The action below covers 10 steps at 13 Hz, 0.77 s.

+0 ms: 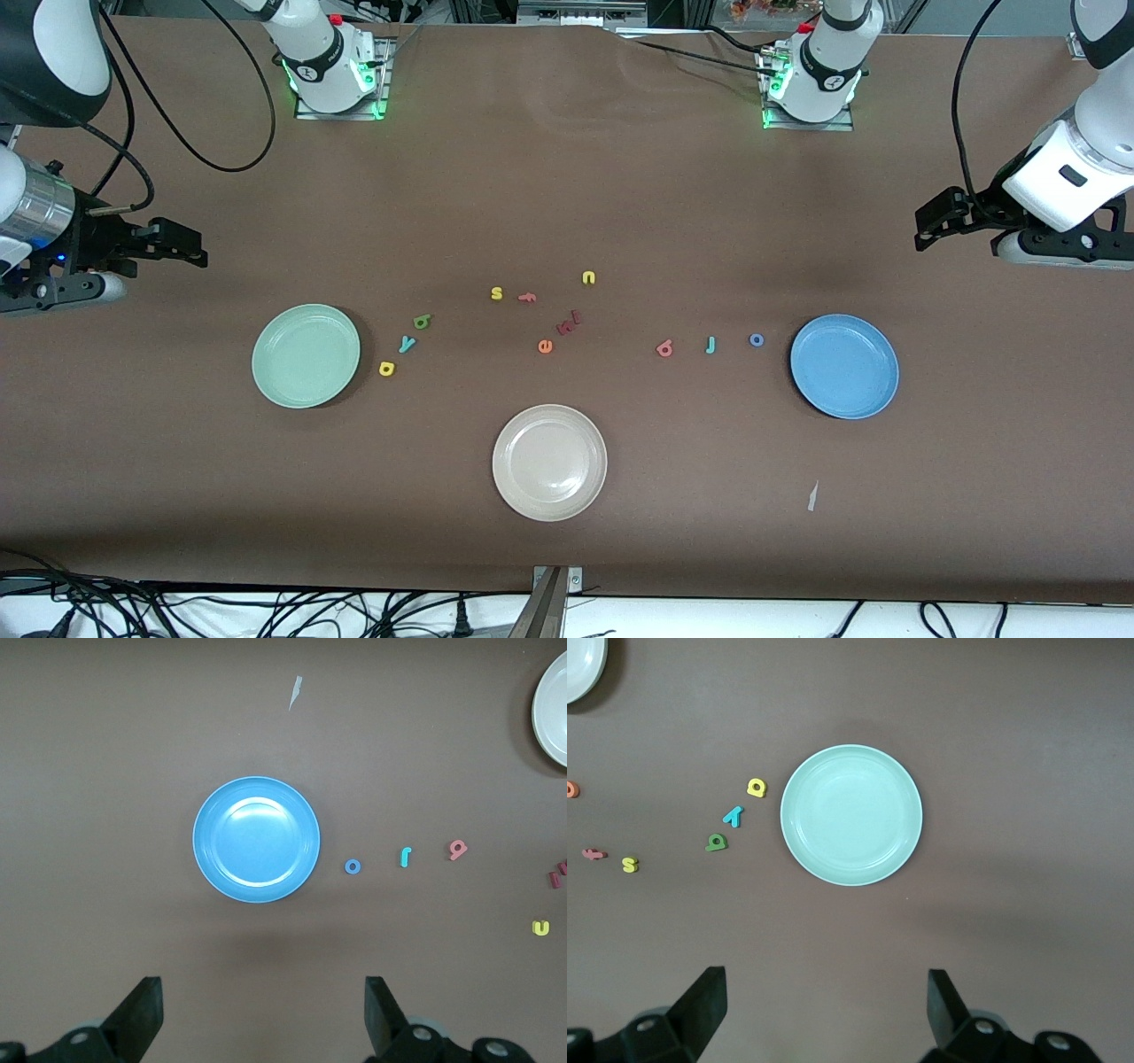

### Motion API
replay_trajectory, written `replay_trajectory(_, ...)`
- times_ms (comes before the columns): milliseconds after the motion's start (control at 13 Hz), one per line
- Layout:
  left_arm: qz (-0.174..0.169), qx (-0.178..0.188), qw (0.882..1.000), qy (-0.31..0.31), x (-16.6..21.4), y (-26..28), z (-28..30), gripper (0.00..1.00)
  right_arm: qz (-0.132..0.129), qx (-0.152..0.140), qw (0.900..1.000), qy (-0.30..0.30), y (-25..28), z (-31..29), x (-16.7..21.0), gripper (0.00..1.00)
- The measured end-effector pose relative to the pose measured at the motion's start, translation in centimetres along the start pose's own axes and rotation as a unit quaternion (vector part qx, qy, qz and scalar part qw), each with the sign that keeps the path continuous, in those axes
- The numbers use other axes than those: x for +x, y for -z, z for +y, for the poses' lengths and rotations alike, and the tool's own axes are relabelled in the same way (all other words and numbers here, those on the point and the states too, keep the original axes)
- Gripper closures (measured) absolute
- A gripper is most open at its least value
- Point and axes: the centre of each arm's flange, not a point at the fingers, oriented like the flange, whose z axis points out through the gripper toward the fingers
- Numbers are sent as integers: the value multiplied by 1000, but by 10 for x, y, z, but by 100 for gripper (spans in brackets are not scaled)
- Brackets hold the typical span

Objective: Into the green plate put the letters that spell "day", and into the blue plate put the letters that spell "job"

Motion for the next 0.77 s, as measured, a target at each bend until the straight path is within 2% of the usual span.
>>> replay_trajectory(538,-9,0,1000,2,-2,-2,-3,0,1,-5,1000,3,0,-3,1,0)
replay_trajectory(769,-9,0,1000,2,-2,-2,-3,0,13,-7,1000,4,2,-3,3,0)
